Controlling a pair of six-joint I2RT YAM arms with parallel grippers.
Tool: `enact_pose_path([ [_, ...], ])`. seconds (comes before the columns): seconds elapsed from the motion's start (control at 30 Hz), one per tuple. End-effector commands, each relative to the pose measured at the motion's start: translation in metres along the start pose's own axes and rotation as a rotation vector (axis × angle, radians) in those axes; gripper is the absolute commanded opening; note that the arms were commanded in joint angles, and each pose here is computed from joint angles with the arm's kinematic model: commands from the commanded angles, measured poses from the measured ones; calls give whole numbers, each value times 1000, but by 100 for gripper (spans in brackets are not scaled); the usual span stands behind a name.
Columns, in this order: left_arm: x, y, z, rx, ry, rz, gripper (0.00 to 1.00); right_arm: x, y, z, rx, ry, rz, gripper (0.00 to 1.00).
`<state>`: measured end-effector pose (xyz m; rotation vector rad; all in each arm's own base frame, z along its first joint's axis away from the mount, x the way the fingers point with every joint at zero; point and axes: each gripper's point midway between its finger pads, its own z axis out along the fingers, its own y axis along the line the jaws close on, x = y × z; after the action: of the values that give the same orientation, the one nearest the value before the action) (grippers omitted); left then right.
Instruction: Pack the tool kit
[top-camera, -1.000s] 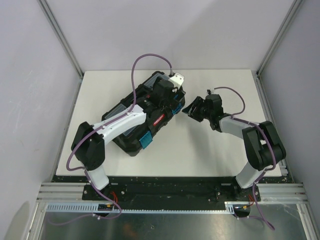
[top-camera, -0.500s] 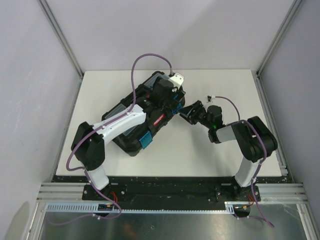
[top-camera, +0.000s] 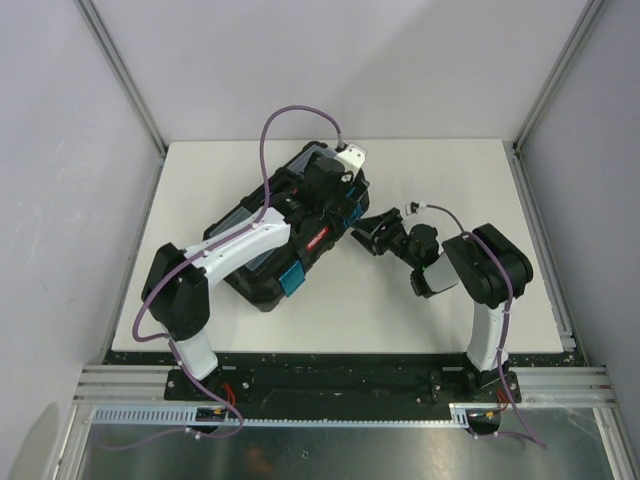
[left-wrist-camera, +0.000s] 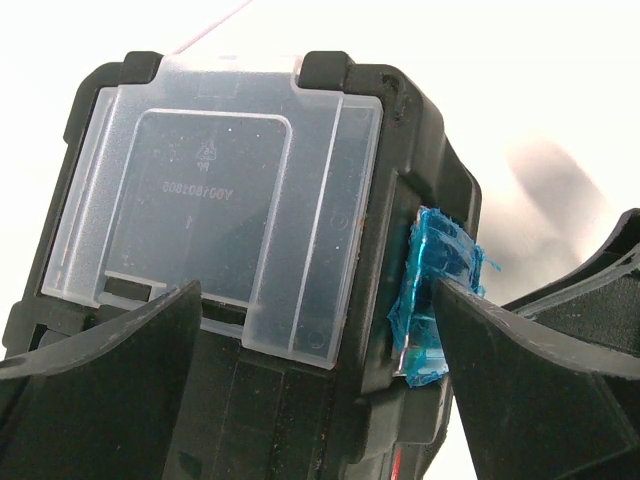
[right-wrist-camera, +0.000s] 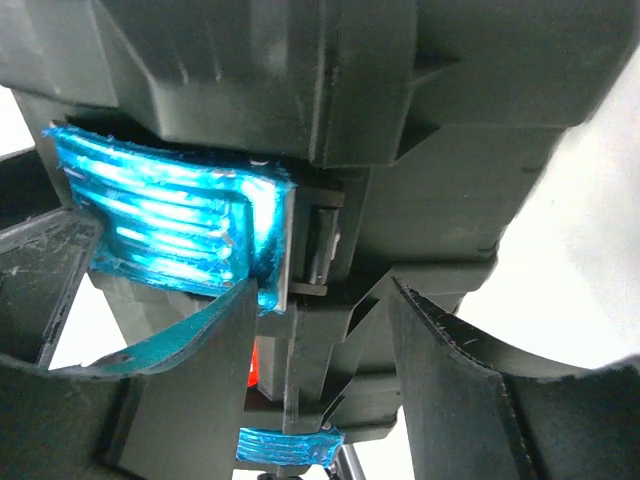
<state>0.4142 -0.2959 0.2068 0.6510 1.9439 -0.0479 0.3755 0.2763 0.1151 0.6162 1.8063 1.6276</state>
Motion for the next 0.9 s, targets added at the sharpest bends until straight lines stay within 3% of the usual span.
enact_pose_path([
  [0.0,89,-37,5,164,277,-28,99,-10,88,-9,-304,-95,-154,59],
  [0.27,91,-36,7,218,298,-138,99,-13,97,-11,-338,-118,-199,70],
  [0.87,92,-14,13,239,316,-248,98,-21,123,-11,-407,-132,-304,80],
])
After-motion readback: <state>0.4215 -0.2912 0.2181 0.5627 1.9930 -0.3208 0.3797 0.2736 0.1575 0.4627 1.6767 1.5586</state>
